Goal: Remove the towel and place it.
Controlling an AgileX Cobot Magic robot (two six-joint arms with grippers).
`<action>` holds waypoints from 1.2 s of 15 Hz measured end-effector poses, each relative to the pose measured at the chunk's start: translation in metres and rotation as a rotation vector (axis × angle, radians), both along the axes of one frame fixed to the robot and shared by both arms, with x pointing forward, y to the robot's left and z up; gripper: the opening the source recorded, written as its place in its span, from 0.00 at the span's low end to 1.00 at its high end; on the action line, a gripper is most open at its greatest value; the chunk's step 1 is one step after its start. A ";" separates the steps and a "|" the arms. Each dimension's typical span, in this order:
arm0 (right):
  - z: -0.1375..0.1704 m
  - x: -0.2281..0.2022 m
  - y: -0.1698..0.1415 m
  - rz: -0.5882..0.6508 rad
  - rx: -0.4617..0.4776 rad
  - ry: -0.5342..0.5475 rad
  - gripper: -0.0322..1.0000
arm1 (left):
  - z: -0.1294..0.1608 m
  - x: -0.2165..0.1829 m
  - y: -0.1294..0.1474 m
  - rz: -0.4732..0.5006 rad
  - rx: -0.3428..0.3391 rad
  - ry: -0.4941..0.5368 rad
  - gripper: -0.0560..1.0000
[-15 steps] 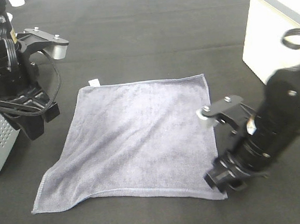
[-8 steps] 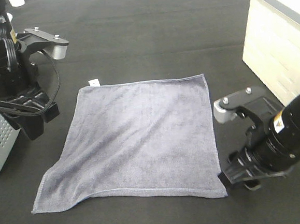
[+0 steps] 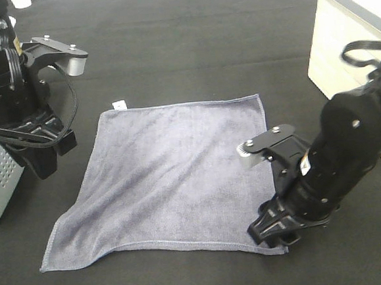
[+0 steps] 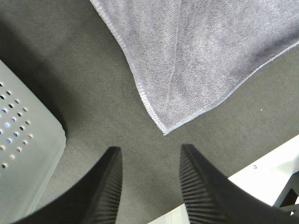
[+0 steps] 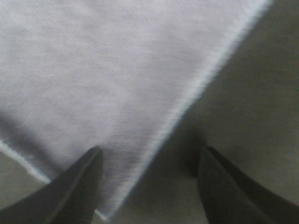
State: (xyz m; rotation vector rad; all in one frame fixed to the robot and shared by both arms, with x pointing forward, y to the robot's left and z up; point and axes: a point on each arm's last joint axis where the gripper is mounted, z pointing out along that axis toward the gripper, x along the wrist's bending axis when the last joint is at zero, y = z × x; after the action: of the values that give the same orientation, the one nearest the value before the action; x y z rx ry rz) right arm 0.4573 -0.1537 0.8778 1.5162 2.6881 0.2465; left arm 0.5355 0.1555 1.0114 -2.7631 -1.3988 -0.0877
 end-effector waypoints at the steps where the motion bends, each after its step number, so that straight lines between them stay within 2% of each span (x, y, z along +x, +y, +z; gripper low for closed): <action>1: 0.000 -0.004 0.008 0.034 0.003 -0.007 0.59 | 0.000 0.000 0.000 0.000 0.000 0.001 0.42; 5: -0.001 -0.026 0.032 0.128 -0.008 0.014 0.59 | 0.000 0.000 0.000 -0.001 0.002 0.000 0.42; 13: 0.003 -0.036 0.022 0.088 -0.115 0.097 0.59 | 0.000 0.000 0.000 -0.002 0.003 0.000 0.42; 16: 0.021 -0.035 0.012 0.064 -0.169 0.036 0.59 | 0.000 0.000 0.000 -0.002 0.003 0.000 0.42; 17: 0.036 -0.035 0.010 0.094 -0.154 -0.015 0.58 | 0.000 0.000 0.000 -0.002 0.003 0.000 0.42; 18: 0.036 -0.035 0.010 0.094 -0.154 -0.015 0.58 | 0.000 0.000 0.000 -0.002 0.003 0.000 0.42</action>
State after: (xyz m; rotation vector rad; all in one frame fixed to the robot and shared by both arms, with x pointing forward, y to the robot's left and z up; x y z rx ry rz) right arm 0.4220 -0.1437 0.9143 1.3425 2.6994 0.0526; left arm 0.5355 0.1558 1.0114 -2.7623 -1.3949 -0.0903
